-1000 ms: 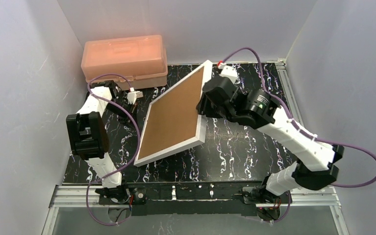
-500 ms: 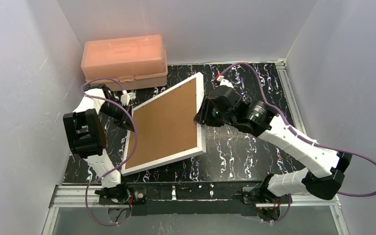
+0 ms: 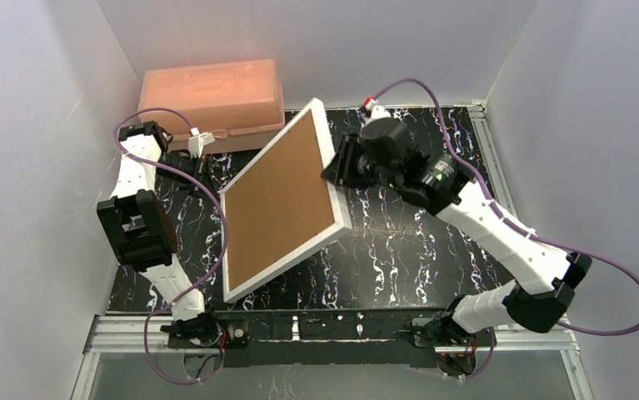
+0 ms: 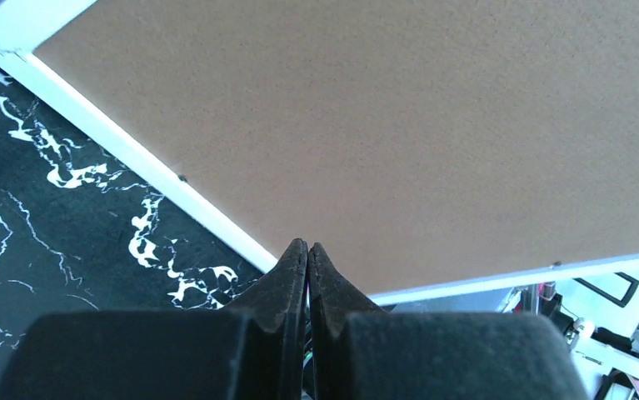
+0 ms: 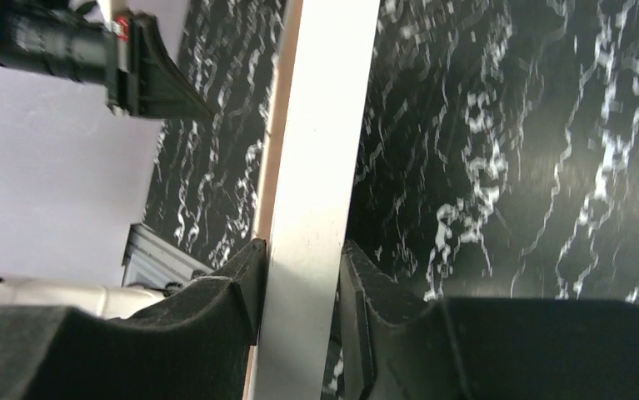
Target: Put the photo into the frame
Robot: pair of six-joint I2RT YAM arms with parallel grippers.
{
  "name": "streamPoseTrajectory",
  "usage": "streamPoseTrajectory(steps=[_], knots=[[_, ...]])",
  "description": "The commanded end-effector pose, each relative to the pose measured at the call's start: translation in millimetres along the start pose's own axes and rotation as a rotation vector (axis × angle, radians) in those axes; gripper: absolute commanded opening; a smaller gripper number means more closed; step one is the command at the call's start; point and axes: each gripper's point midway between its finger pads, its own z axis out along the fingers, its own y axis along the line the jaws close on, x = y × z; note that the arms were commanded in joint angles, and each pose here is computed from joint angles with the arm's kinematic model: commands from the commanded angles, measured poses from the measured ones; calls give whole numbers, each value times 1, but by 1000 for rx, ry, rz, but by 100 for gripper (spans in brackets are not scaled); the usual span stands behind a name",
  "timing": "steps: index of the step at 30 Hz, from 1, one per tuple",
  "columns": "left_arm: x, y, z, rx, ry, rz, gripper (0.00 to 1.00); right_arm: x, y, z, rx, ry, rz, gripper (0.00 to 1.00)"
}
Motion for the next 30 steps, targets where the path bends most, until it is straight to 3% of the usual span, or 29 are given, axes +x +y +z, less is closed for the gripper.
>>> streamPoseTrajectory(steps=[1,10,20,24,30], knots=[[0,-36,-15,74,-29,7,0,-78,61,-35,-186,-189,-163,1],[8,-52,-13,110,-48,1,0,-126,68,-47,-111,-253,-374,1],[7,-77,-19,178,-119,-10,0,-112,103,-43,-261,-204,-457,1],[-3,-86,-21,219,-162,-45,0,-115,116,-50,-243,-250,-503,1],[25,-82,16,163,-38,24,0,-122,120,-52,-248,-293,-518,1]])
